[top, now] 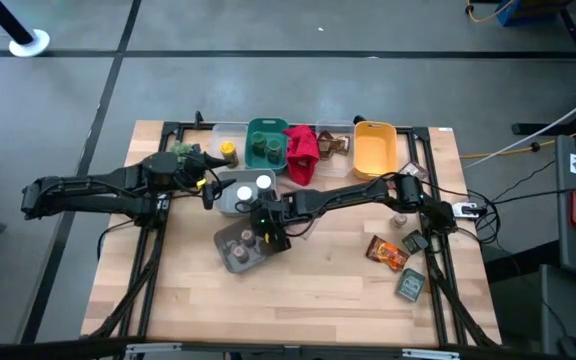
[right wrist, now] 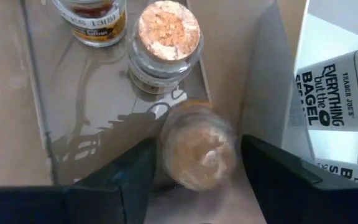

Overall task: Sort spices by type
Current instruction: Put the brown seasoning bottle into the black bin, then put the orange seasoning pack into the right transparent bin

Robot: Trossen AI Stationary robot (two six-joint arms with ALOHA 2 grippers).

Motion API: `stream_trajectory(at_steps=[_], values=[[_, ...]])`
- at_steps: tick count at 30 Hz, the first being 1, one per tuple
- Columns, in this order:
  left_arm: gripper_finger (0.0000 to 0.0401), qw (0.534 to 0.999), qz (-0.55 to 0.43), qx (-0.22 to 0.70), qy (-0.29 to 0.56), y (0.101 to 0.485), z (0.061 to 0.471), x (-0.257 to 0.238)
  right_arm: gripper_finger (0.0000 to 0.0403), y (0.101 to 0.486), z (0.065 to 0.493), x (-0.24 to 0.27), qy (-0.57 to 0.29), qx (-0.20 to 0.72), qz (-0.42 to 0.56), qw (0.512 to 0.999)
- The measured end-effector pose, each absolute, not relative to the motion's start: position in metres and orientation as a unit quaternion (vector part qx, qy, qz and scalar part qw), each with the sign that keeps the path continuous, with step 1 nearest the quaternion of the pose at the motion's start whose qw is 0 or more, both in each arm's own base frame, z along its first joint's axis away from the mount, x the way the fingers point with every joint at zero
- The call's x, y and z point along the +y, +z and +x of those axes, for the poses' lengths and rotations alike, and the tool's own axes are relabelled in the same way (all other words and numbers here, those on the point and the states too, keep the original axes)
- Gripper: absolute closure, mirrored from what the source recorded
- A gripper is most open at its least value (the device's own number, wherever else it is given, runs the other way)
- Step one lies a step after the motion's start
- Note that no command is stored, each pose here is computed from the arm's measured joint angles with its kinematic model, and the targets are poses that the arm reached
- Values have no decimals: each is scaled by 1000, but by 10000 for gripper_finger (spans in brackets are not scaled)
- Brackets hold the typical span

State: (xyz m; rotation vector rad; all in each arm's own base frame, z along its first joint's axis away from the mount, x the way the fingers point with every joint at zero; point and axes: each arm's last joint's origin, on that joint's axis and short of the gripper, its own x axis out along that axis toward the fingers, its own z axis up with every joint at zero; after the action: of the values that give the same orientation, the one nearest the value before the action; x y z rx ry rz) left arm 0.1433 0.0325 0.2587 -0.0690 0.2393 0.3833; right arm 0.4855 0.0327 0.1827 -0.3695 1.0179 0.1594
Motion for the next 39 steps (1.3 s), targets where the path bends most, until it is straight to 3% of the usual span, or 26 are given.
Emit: stream_trajectory(at_steps=[10,19,23,30,34,39], values=[[132,974,-34,118,190,259,143,33,135,189,488,33,73,477,-176,858],[132,977,-36,94,187,265,136,31,134,244,485,32,74,501,-177,844],[132,986,-40,74,145,269,130,27,134,271,479,32,74,512,-175,838],[132,986,-99,104,79,263,133,18,134,304,449,30,23,589,-86,803],[132,982,-105,136,79,257,134,18,134,310,422,29,-44,666,4,745],[132,983,-68,152,74,254,137,18,134,316,412,49,-37,664,74,743]])
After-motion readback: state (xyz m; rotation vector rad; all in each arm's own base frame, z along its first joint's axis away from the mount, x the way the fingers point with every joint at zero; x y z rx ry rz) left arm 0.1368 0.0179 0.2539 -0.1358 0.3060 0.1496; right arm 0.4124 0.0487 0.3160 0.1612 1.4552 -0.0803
